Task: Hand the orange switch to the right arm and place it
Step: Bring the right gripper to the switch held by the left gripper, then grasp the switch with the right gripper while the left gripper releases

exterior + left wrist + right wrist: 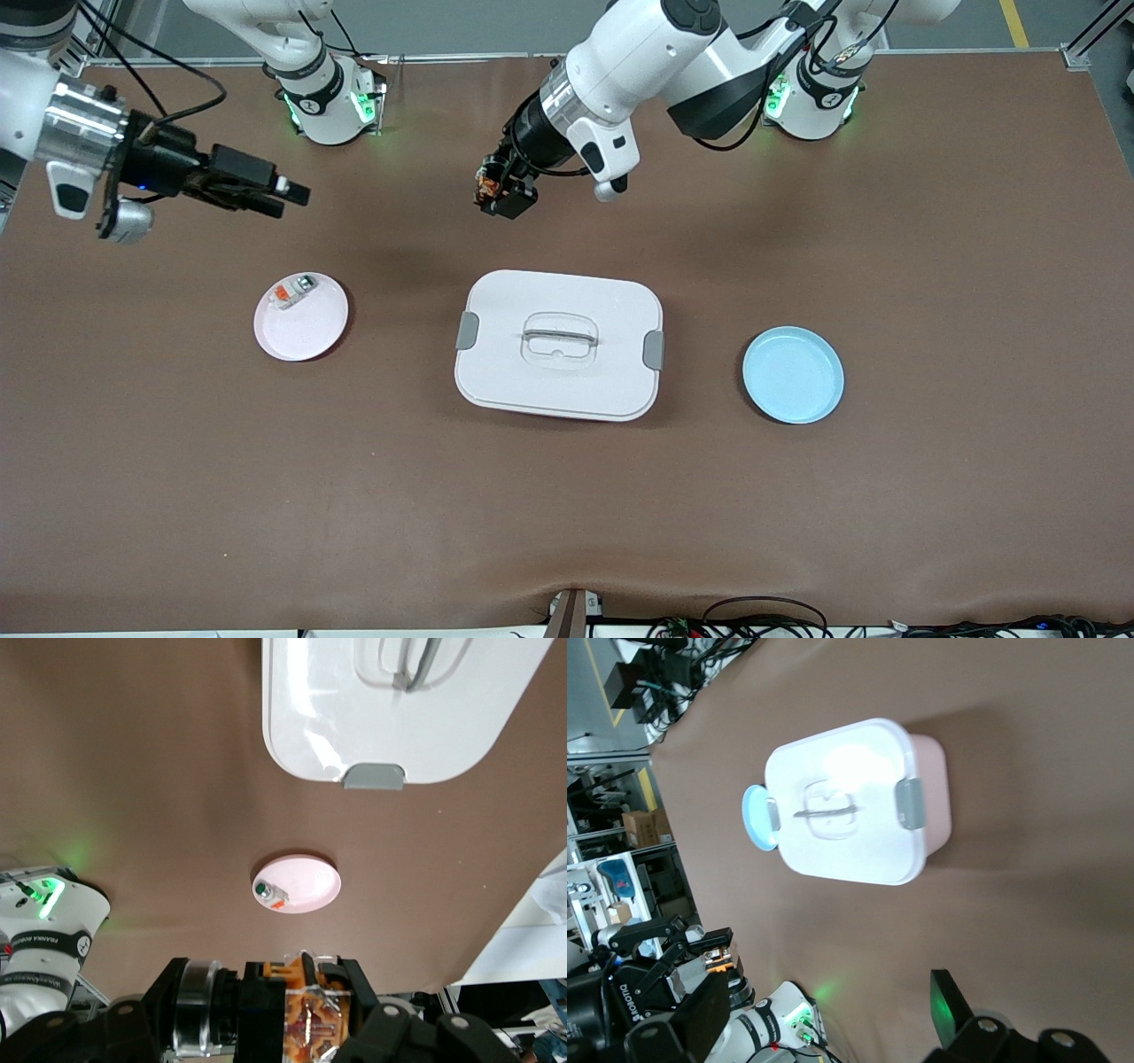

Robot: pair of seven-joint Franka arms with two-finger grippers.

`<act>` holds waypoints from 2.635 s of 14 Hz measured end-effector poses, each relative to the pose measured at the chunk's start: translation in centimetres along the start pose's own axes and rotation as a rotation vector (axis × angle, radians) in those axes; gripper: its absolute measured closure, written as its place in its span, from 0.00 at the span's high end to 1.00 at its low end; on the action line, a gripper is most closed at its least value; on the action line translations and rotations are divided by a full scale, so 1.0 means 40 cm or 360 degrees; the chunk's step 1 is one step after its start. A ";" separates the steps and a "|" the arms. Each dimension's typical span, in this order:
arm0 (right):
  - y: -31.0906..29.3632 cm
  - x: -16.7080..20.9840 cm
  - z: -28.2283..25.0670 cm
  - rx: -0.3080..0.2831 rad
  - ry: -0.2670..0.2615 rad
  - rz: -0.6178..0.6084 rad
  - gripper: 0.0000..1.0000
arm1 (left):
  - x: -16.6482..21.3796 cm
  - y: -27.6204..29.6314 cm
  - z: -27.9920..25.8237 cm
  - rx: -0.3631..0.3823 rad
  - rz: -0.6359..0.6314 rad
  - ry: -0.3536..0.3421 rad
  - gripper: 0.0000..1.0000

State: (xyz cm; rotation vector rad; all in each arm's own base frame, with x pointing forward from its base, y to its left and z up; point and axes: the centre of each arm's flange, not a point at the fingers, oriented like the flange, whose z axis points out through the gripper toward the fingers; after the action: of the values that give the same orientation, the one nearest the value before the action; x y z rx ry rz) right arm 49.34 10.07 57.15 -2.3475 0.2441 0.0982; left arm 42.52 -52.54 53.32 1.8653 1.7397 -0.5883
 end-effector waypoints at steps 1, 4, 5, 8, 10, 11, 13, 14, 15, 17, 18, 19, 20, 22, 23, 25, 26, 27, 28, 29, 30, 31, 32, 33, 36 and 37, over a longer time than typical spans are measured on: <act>-0.022 -0.011 0.017 0.0038 0.0013 -0.0010 1.00 | -0.005 0.000 -0.004 -0.0004 0.0003 -0.0006 0.74; -0.087 -0.065 0.057 0.0125 0.0071 0.0010 1.00 | -0.004 0.002 -0.003 -0.0004 0.0001 -0.0006 0.74; -0.118 -0.093 0.071 0.0133 0.0088 0.0004 1.00 | -0.004 0.003 -0.003 -0.0004 0.0000 -0.0006 0.74; -0.223 -0.171 0.154 0.0118 0.0150 -0.0076 1.00 | -0.001 0.006 -0.003 -0.0006 -0.0003 -0.0004 0.74; -0.262 -0.206 0.217 0.0094 0.0179 -0.0131 1.00 | 0.005 0.012 -0.002 -0.0011 -0.0003 0.0004 0.74; -0.270 -0.218 0.241 0.0083 0.0187 -0.0148 1.00 | 0.007 0.013 -0.002 -0.0013 -0.0002 0.0007 0.74; -0.269 -0.231 0.277 0.0062 0.0186 -0.0154 1.00 | 0.009 0.014 0.001 -0.0012 -0.0002 0.0010 0.74; -0.263 -0.232 0.292 0.0054 0.0200 -0.0152 1.00 | 0.010 0.015 0.002 -0.0011 -0.0002 0.0011 0.74; -0.262 -0.235 0.313 0.0047 0.0232 -0.0157 1.00 | 0.010 0.015 0.002 -0.0011 -0.0003 0.0011 0.74; -0.259 -0.252 0.381 0.0025 0.0334 -0.0182 1.00 | 0.010 0.015 0.002 -0.0011 -0.0002 0.0012 0.74; -0.252 -0.261 0.419 0.0008 0.0362 -0.0189 1.00 | 0.010 0.015 0.002 -0.0011 -0.0002 0.0012 0.74; -0.245 -0.265 0.447 -0.0007 0.0366 -0.0189 1.00 | 0.010 0.015 0.002 -0.0011 -0.0002 0.0012 0.74; -0.237 -0.261 0.464 -0.0016 0.0360 -0.0182 1.00 | 0.010 0.015 0.002 -0.0011 -0.0002 0.0012 0.74; -0.225 -0.247 0.477 -0.0024 0.0351 -0.0167 1.00 | 0.010 0.015 0.002 -0.0011 -0.0002 0.0012 0.74; -0.221 -0.243 0.480 -0.0026 0.0348 -0.0161 1.00 | 0.010 0.015 0.002 -0.0011 -0.0002 0.0012 0.74; -0.218 -0.240 0.484 -0.0028 0.0344 -0.0155 1.00 | 0.010 0.015 0.003 -0.0011 -0.0002 0.0012 0.74; -0.218 -0.240 0.485 -0.0028 0.0343 -0.0154 1.00 | 0.010 0.014 0.003 -0.0011 -0.0002 0.0012 0.74; -0.218 -0.240 0.485 -0.0028 0.0343 -0.0154 1.00 | 0.009 0.014 0.003 -0.0010 -0.0001 0.0012 0.74; -0.218 -0.240 0.485 -0.0027 0.0343 -0.0154 1.00 | 0.009 0.014 0.003 -0.0010 -0.0001 0.0012 0.74; -0.220 -0.240 0.484 -0.0026 0.0344 -0.0153 0.92 | 0.009 0.013 0.003 -0.0010 -0.0001 0.0012 0.74; -0.221 -0.240 0.483 -0.0025 0.0345 -0.0154 0.92 | 0.009 0.013 0.004 -0.0009 -0.0001 0.0012 0.74; -0.223 -0.240 0.482 -0.0023 0.0346 -0.0155 0.86 | 0.010 0.013 0.004 -0.0008 -0.0001 0.0013 0.74; -0.229 -0.241 0.480 -0.0016 0.0347 -0.0160 0.76 | 0.012 0.013 0.009 -0.0004 -0.0003 0.0016 0.74; -0.236 -0.243 0.478 -0.0010 0.0346 -0.0162 0.63 | 0.015 0.013 0.015 0.0002 -0.0006 0.0019 0.74; -0.244 -0.246 0.478 -0.0003 0.0340 -0.0159 0.35 | 0.019 0.012 0.026 0.0012 -0.0008 0.0022 0.74; -0.244 -0.245 0.479 -0.0002 0.0339 -0.0158 0.36 | 0.019 0.012 0.026 0.0012 -0.0009 0.0023 0.74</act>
State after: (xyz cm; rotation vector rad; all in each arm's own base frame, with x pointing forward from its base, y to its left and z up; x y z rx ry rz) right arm 41.77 31.80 51.73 -2.3676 0.2302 -0.2012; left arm 43.11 -52.63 52.07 1.8749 1.7547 -0.5861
